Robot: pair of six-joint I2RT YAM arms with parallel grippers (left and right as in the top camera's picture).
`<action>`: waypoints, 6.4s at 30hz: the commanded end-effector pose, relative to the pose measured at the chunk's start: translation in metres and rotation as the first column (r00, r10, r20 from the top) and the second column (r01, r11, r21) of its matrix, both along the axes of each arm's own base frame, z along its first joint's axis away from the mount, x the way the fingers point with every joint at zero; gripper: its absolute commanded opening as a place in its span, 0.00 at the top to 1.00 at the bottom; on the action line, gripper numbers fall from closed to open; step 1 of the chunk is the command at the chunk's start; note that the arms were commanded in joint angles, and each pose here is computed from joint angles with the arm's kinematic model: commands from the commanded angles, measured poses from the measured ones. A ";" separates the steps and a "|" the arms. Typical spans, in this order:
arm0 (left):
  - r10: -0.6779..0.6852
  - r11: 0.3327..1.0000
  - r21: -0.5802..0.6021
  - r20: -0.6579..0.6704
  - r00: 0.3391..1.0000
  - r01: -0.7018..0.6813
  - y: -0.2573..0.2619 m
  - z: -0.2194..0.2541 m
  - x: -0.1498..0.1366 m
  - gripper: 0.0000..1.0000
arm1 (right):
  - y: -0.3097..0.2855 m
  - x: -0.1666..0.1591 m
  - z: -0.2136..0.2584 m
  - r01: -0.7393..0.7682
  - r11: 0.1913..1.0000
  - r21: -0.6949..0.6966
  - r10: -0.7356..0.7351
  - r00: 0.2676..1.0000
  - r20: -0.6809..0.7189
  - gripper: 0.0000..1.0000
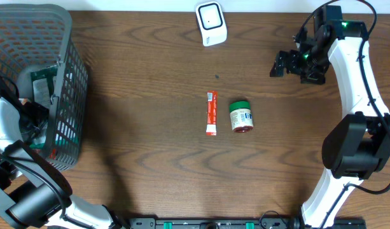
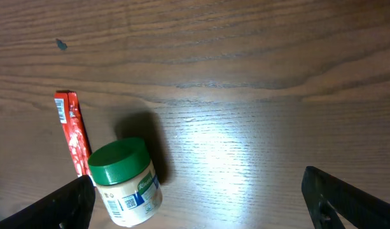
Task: Scan the item barcode
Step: 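Reach the left gripper into the basket and grasp the green glove pack, then lift the green glove pack out and carry it to the table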
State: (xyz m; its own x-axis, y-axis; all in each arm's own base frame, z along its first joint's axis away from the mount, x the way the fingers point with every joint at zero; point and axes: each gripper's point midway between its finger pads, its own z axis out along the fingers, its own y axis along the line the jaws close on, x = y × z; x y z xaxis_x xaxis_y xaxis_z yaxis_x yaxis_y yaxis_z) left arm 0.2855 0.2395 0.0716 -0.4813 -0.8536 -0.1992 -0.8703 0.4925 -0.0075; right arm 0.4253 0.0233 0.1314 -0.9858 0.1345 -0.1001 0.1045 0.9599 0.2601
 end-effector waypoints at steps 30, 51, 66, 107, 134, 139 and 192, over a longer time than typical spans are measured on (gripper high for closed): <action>-0.033 0.998 -0.060 -0.004 0.999 0.033 -0.007 -0.010 0.003 0.17 | -0.001 0.003 0.005 0.002 1.000 0.003 -0.002 1.000 0.018 0.01; -0.076 0.983 -0.144 0.254 0.964 0.115 -0.023 0.030 0.050 0.22 | -0.001 0.003 0.005 0.002 1.000 0.003 -0.002 1.000 0.018 0.01; -0.433 0.901 0.120 0.289 0.854 0.417 0.007 0.047 0.087 0.14 | -0.001 0.003 0.005 0.002 1.000 0.003 -0.002 1.000 0.018 0.01; -0.554 0.827 0.101 0.314 0.771 0.553 -0.013 0.040 0.107 0.93 | -0.001 0.003 0.005 0.002 1.000 0.003 -0.002 1.000 0.018 0.01; -0.453 0.714 0.700 0.483 0.749 -0.021 -0.006 0.334 0.014 0.93 | -0.001 0.003 0.005 0.002 1.000 0.003 -0.002 1.000 0.018 0.01; -0.450 0.739 0.665 0.608 0.654 -0.109 -0.039 0.371 -0.011 0.93 | -0.001 0.003 0.005 0.002 1.000 0.003 -0.002 1.000 0.018 0.01; -0.701 0.681 -0.092 0.204 0.683 0.727 -0.380 -0.018 0.084 0.93 | -0.001 0.003 0.005 0.002 1.000 0.003 -0.002 1.000 0.018 0.01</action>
